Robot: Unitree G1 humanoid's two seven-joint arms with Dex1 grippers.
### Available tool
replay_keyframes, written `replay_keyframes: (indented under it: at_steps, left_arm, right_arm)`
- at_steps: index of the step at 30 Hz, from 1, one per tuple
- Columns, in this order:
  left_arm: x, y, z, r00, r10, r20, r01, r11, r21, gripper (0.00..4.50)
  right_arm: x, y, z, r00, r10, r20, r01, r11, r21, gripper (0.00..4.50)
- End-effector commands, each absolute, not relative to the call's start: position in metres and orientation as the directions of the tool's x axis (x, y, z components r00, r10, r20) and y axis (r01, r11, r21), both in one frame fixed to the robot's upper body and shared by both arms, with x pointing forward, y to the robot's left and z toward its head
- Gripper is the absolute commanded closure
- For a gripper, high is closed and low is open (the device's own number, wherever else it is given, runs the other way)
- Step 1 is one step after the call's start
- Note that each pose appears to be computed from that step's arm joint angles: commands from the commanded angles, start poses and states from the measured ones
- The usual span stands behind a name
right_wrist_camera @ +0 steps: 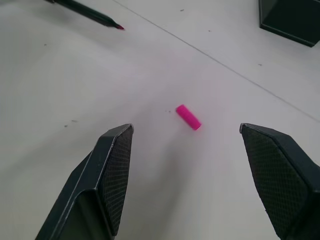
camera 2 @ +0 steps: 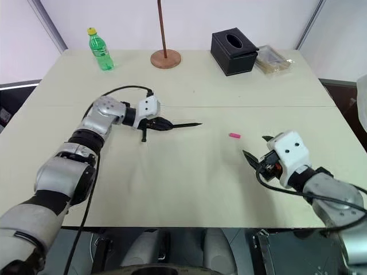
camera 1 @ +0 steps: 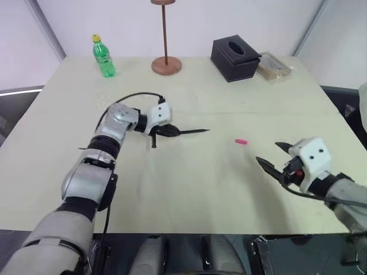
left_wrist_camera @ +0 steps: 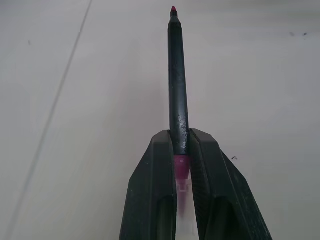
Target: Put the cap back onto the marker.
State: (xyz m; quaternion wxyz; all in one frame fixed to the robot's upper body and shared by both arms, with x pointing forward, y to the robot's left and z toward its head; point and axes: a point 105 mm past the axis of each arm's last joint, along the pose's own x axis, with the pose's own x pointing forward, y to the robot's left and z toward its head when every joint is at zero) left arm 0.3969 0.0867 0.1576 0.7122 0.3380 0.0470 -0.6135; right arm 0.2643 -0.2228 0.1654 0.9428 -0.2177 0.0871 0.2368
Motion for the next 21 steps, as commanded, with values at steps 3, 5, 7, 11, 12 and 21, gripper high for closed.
replay_keyframes:
  at_steps: [3,5,7,11,12,21]
  left_arm:
    - [0.379,0.092,0.185,0.195,-0.870,-0.453,0.887,-0.041,0.460,4.47]
    - [0.373,0.094,0.189,0.190,-0.872,-0.451,0.888,-0.042,0.457,4.47]
    - [0.368,0.096,0.192,0.197,-0.874,-0.444,0.891,-0.029,0.453,4.47]
    - [0.358,0.102,0.196,0.224,-0.871,-0.437,0.894,0.005,0.448,4.47]
    - [0.356,0.103,0.197,0.232,-0.870,-0.434,0.895,0.016,0.446,4.47]
    - [0.342,0.122,0.201,0.313,-0.844,-0.436,0.889,0.098,0.448,4.47]
  right_arm:
    - [0.297,-0.234,0.172,0.822,0.495,-0.283,-0.569,0.739,-0.360,1.02]
    - [0.308,-0.235,0.171,0.802,0.522,-0.290,-0.596,0.726,-0.343,1.02]
    - [0.318,-0.235,0.168,0.781,0.548,-0.298,-0.623,0.711,-0.327,1.02]
    - [0.336,-0.234,0.158,0.744,0.586,-0.321,-0.667,0.683,-0.298,1.02]
    - [0.341,-0.234,0.155,0.737,0.591,-0.326,-0.674,0.679,-0.292,1.02]
    - [0.364,-0.223,0.127,0.682,0.631,-0.369,-0.728,0.632,-0.264,1.02]
